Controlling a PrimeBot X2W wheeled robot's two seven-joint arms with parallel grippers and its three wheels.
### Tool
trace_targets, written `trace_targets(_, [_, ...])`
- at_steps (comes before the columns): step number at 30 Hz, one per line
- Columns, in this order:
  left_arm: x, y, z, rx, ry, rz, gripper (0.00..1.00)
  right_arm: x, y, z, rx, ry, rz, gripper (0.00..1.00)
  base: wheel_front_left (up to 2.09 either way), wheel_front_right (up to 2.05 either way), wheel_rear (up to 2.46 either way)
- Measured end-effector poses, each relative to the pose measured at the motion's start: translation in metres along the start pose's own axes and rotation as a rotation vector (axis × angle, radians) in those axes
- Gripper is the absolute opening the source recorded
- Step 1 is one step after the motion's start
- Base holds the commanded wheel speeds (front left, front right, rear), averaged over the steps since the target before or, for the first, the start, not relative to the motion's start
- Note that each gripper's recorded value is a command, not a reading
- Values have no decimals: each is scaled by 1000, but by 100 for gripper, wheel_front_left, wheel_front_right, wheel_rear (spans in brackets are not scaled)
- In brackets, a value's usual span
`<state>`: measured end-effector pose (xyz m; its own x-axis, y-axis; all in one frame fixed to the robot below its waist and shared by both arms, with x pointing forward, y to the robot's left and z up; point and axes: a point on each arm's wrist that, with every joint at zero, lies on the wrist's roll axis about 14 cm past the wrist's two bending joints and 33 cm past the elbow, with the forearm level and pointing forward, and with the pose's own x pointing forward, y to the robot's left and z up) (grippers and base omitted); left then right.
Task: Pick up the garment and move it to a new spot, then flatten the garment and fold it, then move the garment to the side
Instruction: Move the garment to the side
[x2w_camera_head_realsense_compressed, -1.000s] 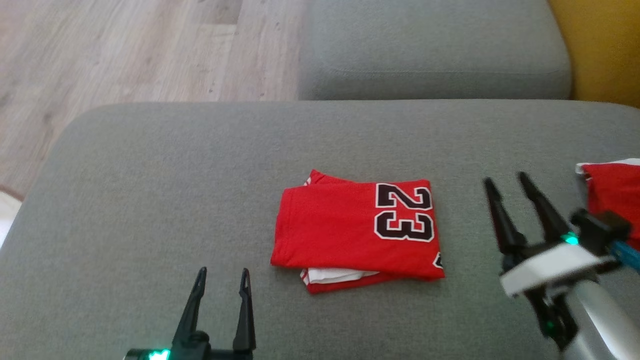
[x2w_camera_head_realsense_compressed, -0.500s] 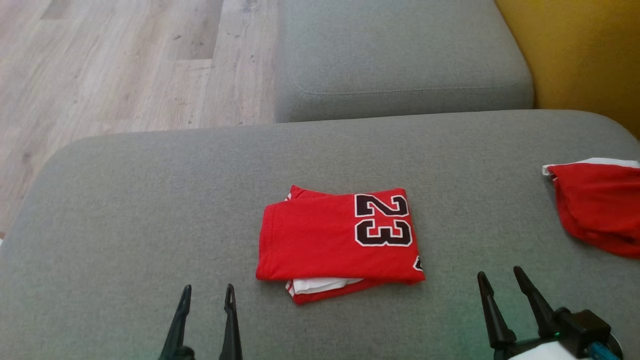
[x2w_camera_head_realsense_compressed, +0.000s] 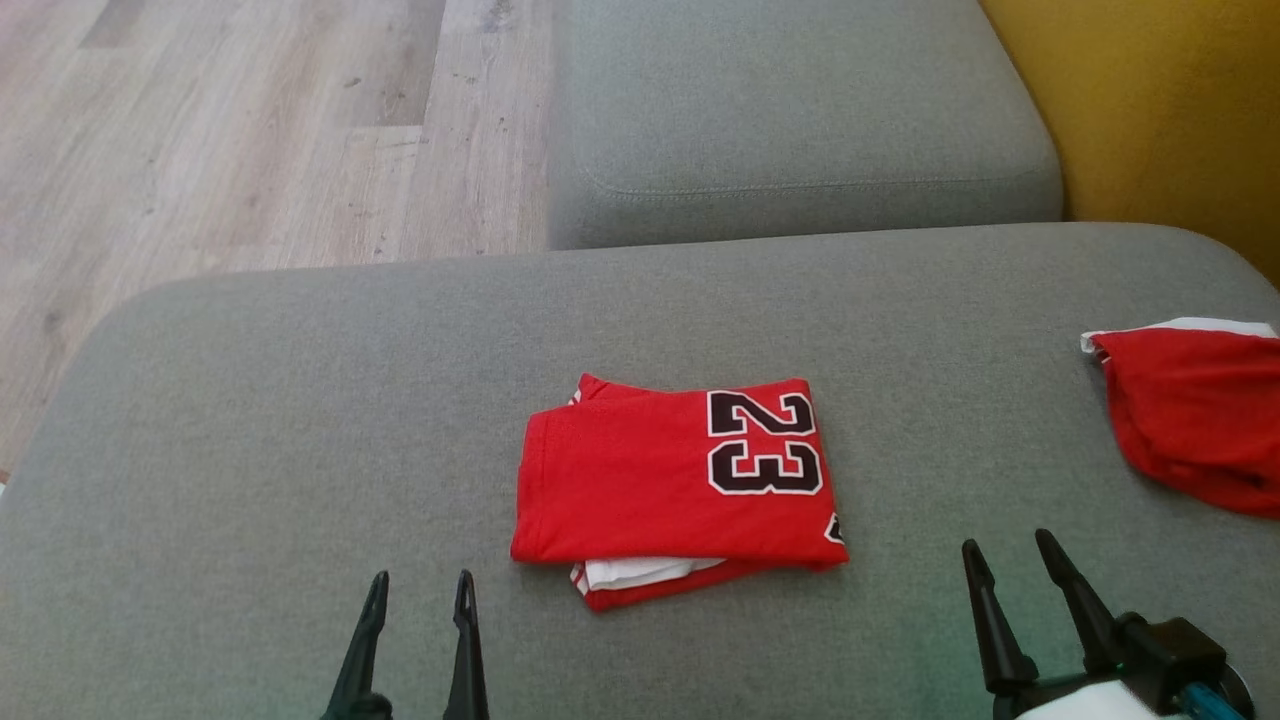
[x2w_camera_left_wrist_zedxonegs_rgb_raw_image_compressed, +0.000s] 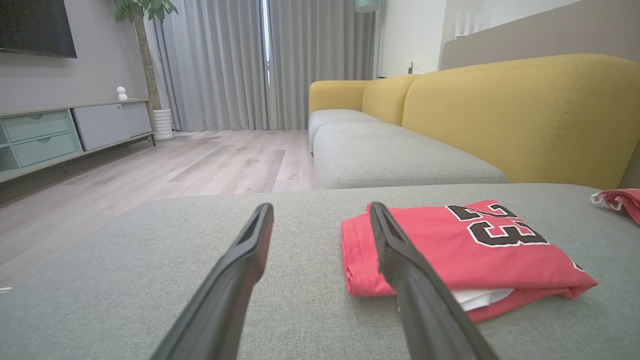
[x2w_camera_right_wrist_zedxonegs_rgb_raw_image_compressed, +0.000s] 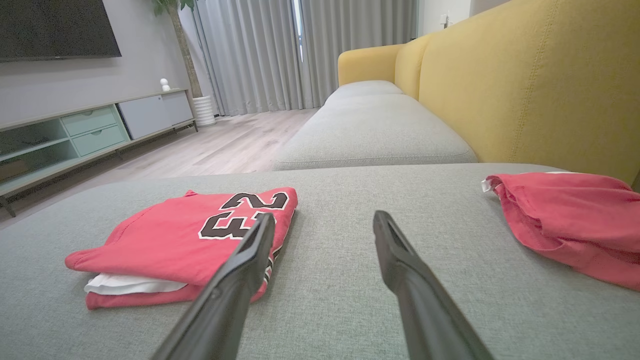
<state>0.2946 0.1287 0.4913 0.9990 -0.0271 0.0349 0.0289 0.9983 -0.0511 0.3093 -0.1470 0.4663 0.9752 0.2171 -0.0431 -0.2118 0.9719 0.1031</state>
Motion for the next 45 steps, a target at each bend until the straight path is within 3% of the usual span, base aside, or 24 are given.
trace_targets(15, [-7, -1, -6, -4, 17, -11, 100, -1, -2, 2, -6, -7, -9, 100, 0, 0, 0])
trace_targets(27, [-3, -4, -25, -6, 92, -13, 100, 23, 5, -24, 11, 89, 31, 100, 0, 0, 0])
trace_targets(33, [9, -3, -32, -5, 121, 0, 100, 56, 18, -58, 124, 235, 77, 100, 0, 0, 0])
trace_targets(38, [21, -5, -32, -3, 120, 0, 100, 99, 27, -56, 239, 289, 94, 100, 0, 0, 0])
trace_targets(42, [24, -2, -32, 1, 122, 15, 100, 115, 35, -62, 308, 349, 107, 100, 0, 0, 0])
trace_targets(45, [25, -2, -33, 3, 125, 20, 100, 113, 46, -85, 328, 483, 131, 100, 0, 0, 0])
